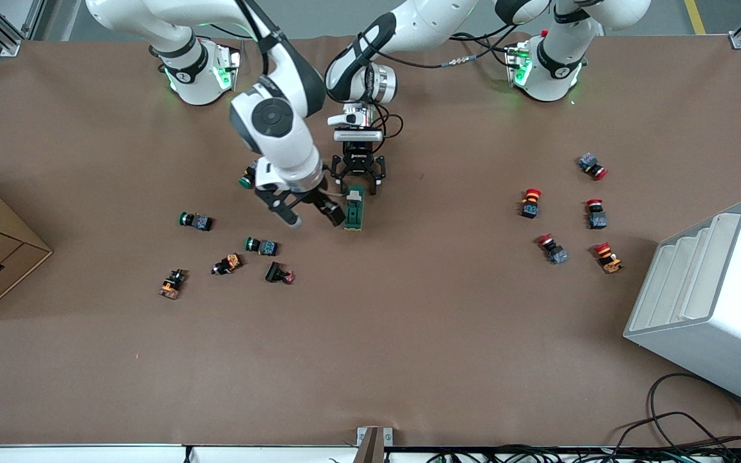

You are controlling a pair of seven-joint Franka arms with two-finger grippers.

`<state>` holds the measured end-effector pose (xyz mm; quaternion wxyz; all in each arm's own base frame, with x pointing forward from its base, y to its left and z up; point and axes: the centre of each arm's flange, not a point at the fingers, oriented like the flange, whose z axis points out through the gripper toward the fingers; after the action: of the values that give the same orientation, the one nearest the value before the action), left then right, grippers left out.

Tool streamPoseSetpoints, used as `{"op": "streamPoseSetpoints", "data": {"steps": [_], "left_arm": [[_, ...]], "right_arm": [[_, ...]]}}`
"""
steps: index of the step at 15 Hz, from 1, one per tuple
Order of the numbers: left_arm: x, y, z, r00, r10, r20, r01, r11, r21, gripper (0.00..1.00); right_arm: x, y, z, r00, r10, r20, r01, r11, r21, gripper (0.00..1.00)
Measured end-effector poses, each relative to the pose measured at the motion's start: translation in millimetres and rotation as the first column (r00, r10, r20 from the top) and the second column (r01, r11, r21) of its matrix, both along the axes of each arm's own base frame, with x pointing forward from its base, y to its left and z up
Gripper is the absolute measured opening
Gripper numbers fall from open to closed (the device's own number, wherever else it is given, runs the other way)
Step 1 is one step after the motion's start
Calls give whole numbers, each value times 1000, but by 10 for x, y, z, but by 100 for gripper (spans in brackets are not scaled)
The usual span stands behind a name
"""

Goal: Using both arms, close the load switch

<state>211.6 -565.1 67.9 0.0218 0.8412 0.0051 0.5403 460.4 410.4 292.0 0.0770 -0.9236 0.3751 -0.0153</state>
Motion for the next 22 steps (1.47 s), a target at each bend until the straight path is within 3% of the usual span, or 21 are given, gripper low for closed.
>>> {"op": "streamPoseSetpoints", "data": {"steps": [4, 7, 22], "left_arm": [[-10, 2, -17, 1000, -2, 9, 2, 1000, 5, 99], [-16, 4, -28, 1000, -5, 16, 5, 1000, 8, 99], [-54, 3, -43, 1000, -5, 25, 5, 1000, 3, 100]], "right_arm": [[-306, 304, -479, 1000, 2, 3, -2, 1000, 15, 100], [-378, 374, -715, 1000, 5, 6, -5, 1000, 19, 100], [-656, 613, -851, 1000, 19, -8, -19, 1000, 15, 100]]}}
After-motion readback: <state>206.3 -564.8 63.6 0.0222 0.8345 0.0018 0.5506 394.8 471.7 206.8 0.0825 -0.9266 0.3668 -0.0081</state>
